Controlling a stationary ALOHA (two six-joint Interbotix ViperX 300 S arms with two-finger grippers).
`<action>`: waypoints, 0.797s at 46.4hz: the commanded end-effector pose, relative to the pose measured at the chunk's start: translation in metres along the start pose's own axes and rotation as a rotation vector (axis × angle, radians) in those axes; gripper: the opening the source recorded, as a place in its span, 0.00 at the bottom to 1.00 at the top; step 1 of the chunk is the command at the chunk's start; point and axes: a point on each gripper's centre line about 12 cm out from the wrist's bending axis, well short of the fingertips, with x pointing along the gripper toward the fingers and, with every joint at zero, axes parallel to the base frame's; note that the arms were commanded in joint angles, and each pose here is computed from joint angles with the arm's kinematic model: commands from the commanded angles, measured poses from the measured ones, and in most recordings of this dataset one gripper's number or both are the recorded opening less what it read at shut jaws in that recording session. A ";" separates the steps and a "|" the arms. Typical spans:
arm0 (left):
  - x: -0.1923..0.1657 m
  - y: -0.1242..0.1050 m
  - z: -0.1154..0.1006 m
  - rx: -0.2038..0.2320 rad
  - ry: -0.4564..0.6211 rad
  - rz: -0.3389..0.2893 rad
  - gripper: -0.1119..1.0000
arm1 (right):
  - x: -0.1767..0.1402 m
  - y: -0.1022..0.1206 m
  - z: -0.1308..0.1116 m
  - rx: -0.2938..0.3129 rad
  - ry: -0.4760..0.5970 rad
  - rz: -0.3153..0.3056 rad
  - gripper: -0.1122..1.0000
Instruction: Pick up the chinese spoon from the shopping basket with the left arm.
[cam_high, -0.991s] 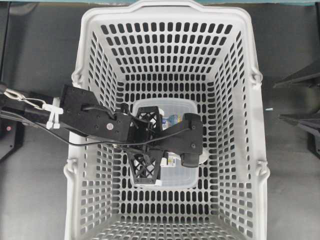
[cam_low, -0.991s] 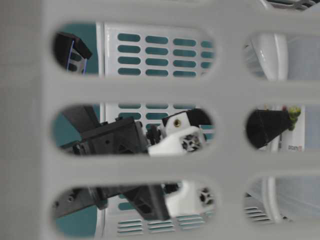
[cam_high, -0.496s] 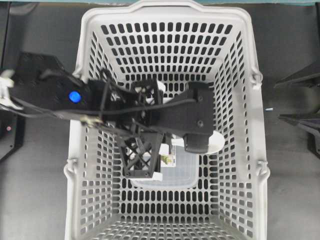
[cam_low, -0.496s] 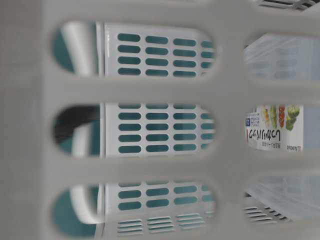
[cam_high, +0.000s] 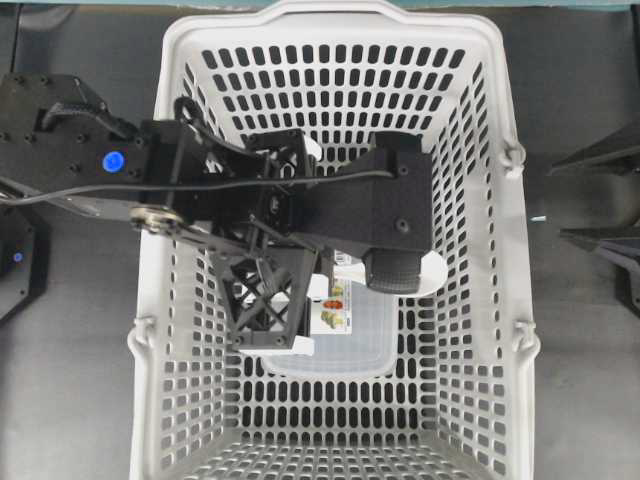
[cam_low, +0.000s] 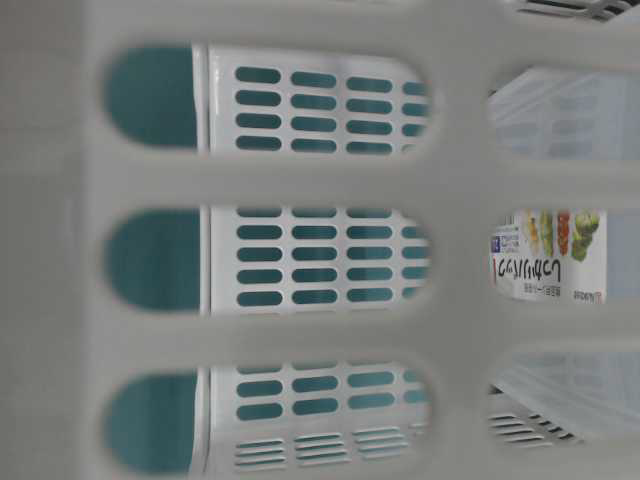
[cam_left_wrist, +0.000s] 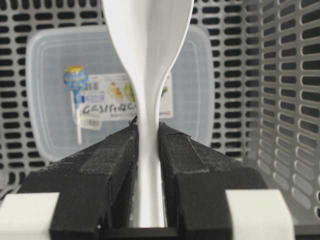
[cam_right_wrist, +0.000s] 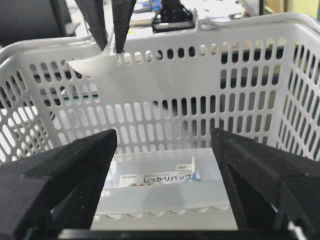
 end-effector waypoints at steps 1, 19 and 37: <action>-0.017 0.002 0.005 -0.002 -0.049 -0.001 0.21 | 0.001 0.000 0.003 0.005 -0.011 -0.001 0.76; -0.016 0.002 0.006 -0.002 -0.051 -0.001 0.21 | 0.001 0.000 0.003 0.005 -0.009 -0.001 0.76; -0.013 0.001 0.007 -0.001 -0.048 -0.001 0.21 | 0.000 0.000 0.003 0.005 -0.009 -0.001 0.76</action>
